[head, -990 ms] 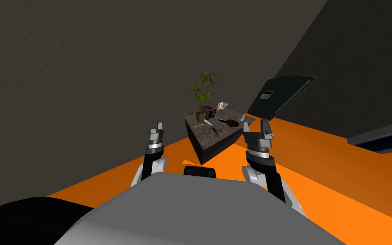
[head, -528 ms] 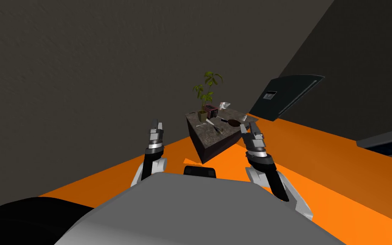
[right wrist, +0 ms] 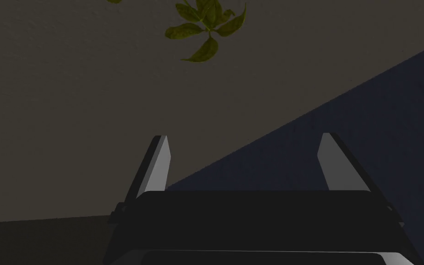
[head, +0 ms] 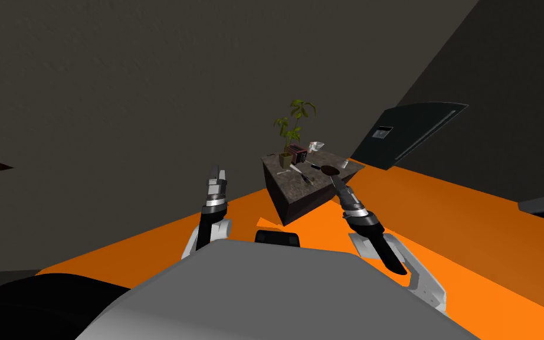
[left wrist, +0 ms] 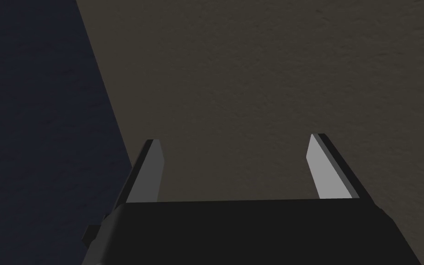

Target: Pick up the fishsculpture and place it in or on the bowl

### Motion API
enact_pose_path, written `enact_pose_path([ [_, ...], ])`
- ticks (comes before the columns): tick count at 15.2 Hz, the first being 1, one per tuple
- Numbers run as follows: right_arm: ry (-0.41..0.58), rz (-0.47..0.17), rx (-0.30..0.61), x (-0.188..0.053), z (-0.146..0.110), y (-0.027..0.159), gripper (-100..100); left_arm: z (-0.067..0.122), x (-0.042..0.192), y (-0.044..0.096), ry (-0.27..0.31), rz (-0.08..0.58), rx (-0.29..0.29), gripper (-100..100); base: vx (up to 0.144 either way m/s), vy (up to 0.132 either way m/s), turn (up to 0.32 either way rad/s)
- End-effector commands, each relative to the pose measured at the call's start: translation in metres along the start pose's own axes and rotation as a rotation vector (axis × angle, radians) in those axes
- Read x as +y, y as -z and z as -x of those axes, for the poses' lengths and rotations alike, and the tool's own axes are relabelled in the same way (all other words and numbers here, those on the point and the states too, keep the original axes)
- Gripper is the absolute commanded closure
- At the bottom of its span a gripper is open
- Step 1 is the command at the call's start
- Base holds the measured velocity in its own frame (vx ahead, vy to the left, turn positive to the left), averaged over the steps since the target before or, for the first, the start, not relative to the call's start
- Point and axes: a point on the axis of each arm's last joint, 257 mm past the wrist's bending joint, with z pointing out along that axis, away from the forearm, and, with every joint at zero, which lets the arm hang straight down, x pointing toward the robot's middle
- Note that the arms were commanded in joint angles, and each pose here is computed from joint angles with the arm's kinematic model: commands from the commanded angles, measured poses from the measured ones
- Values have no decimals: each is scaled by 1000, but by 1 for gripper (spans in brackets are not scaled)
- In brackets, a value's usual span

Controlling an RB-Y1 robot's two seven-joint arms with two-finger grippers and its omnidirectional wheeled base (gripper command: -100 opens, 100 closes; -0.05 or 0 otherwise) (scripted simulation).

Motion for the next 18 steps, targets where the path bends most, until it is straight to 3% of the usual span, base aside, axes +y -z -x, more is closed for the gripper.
enact_pose_path([
  [1, 61, -10, 35, -8, -5, 2, -100, 0, 0, 0, 0, 0, 0, 0, -33, 49, 58],
  [4, 205, -37, 118, -31, -15, 8, -100, 0, 0, 0, 0, 0, 0, 0, -32, 51, 71],
  [5, 205, -37, 118, -31, -15, 8, -100, 0, 0, 0, 0, 0, 0, 0, -34, 44, 55],
  [6, 279, -50, 159, -44, -19, 12, -100, 0, 0, 0, 0, 0, 0, 0, -24, 52, 65],
  [9, 353, -63, 201, -58, -22, 16, -100, 0, 0, 0, 0, 0, 0, 0, -20, 54, 56],
  [10, 425, -76, 242, -71, -25, 21, -100, 0, 0, 0, 0, 0, 0, 0, -14, 56, 56],
  [11, 427, -76, 242, -71, -25, 21, -100, 0, 0, 0, 0, 0, 0, 0, -7, 52, 50],
  [12, 501, -89, 284, -86, -27, 25, -100, 0, 0, 0, 0, 0, 0, 0, -7, 60, 68],
  [13, 502, -89, 284, -86, -27, 25, -100, 0, 0, 0, 0, 0, 0, 0, -5, 62, 55],
  [14, 576, -101, 325, -100, -28, 31, -100, 0, 0, 0, 0, 0, 0, 0, -3, 62, 67],
  [15, 576, -101, 325, -100, -28, 31, -100, 0, 0, 0, 0, 0, 0, 0, -3, 54, 44],
  [18, 722, -126, 406, -130, -27, 41, -100, 0, 0, 0, 0, 0, 0, 0, 7, 55, 43],
])
